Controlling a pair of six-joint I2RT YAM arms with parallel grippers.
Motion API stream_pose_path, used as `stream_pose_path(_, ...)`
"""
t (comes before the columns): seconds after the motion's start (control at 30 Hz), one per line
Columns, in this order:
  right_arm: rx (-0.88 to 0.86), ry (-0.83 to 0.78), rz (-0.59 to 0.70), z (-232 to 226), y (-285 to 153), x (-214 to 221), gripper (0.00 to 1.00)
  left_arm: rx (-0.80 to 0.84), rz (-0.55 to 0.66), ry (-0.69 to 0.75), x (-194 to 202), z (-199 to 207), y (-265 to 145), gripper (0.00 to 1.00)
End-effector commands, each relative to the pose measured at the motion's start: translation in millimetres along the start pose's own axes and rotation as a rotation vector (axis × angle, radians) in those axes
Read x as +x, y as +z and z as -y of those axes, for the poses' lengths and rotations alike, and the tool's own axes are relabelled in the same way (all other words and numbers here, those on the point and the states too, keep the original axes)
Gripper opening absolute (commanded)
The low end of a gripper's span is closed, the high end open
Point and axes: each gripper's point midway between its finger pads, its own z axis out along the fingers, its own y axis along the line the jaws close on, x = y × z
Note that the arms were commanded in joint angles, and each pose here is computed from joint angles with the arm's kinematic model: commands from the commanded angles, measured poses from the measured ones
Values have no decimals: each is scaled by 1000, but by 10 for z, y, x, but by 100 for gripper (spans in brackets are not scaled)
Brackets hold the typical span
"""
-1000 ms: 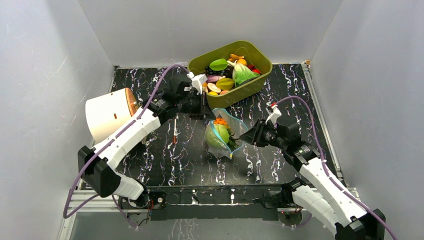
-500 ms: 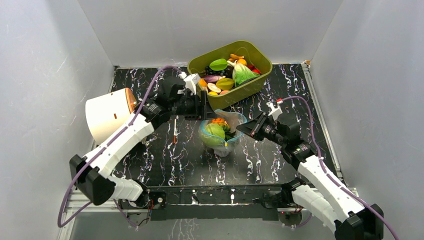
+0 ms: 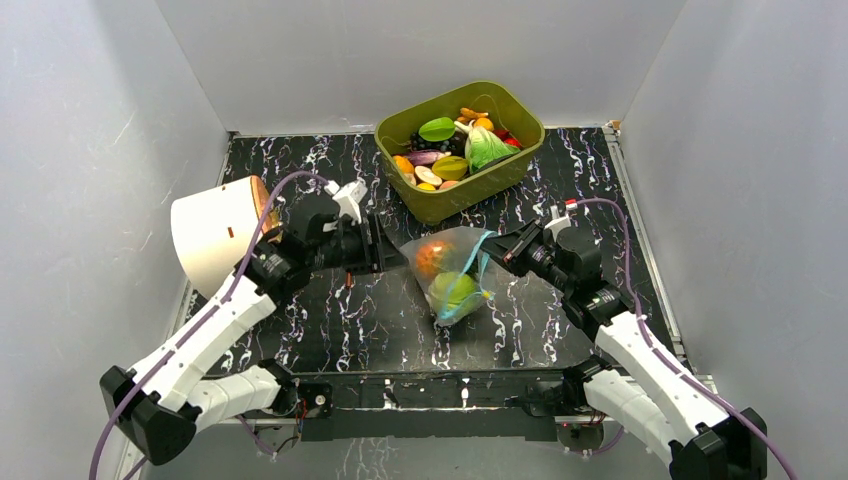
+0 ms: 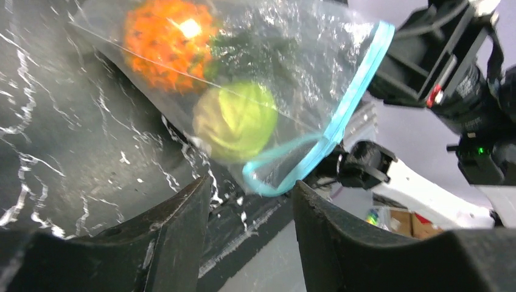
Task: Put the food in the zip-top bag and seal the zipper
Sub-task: Adjust the zipper food storage bag at the center of the board.
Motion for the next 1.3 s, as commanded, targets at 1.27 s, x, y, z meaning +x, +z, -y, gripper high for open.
stream_pose_path(1.27,-86,22,131,-528,92,-281,0,105,86,347,666,460,878,72)
